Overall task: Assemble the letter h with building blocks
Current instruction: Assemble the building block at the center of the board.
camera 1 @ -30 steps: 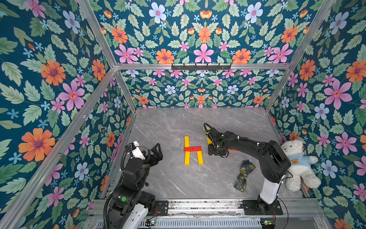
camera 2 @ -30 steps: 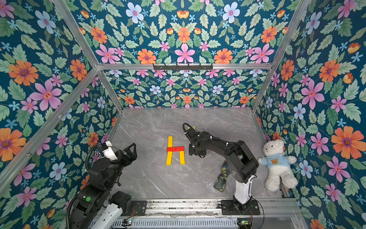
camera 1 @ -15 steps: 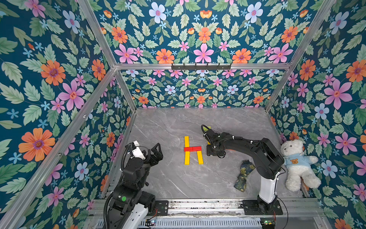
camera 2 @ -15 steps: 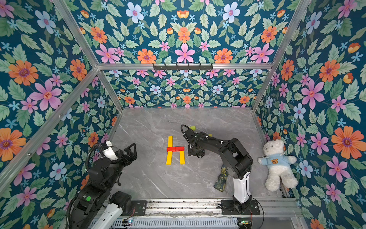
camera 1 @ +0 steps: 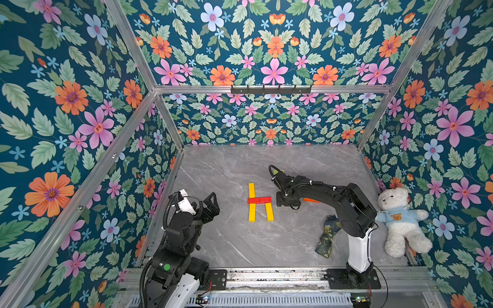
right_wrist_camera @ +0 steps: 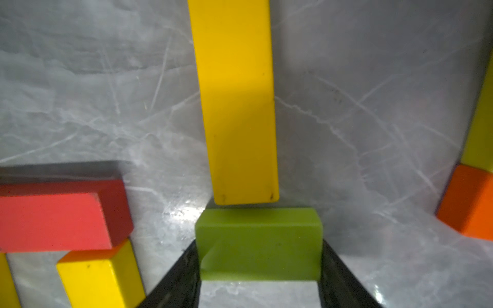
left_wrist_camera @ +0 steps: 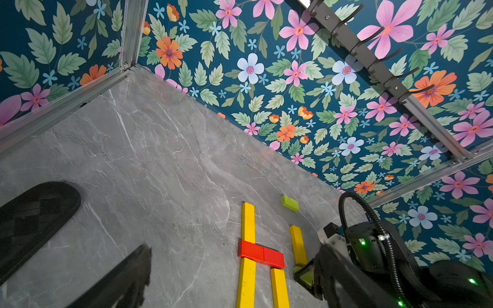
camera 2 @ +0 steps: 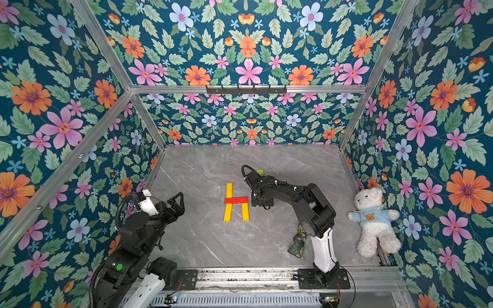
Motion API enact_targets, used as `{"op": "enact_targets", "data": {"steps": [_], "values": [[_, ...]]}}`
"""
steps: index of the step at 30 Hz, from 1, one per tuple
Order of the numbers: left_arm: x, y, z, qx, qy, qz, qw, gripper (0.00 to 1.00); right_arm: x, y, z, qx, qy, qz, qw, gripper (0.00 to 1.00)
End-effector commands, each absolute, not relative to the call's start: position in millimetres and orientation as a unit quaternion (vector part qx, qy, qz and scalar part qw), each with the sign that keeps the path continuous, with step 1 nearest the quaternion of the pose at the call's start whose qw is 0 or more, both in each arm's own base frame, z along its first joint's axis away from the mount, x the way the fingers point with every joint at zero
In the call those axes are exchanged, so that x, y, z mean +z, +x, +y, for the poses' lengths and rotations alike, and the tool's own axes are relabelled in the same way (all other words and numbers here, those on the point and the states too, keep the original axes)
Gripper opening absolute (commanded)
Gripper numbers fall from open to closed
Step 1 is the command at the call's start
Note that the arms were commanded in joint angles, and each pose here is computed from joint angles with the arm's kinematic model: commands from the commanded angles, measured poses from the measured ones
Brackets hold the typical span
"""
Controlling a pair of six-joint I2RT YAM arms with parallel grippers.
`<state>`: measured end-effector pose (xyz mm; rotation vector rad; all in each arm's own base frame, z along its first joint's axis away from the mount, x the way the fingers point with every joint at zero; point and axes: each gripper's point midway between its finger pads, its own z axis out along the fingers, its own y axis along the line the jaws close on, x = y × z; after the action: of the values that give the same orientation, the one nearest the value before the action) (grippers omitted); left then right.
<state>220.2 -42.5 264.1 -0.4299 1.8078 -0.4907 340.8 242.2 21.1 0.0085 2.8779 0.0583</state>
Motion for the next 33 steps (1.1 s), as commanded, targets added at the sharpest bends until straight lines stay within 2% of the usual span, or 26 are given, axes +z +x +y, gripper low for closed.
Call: {"op": "enact_targets", "data": {"steps": [1, 16, 22, 33], "values": [[269, 222, -42, -0.214, -0.187, 0.764, 0.579, 1.0, 15, 332, 232, -0.001, 0.004, 0.993, 0.117, 0.58], [268, 222, -43, -0.215, -0.187, 0.764, 0.579, 1.0, 10, 336, 223, -0.002, 0.012, 0.993, 0.114, 0.6], [268, 223, -42, -0.214, -0.188, 0.764, 0.579, 1.0, 12, 337, 226, 0.003, 0.011, 0.993, 0.117, 0.69], [267, 223, -43, -0.214, -0.187, 0.765, 0.577, 1.0, 20, 341, 227, 0.006, 0.006, 0.992, 0.129, 0.77]]}}
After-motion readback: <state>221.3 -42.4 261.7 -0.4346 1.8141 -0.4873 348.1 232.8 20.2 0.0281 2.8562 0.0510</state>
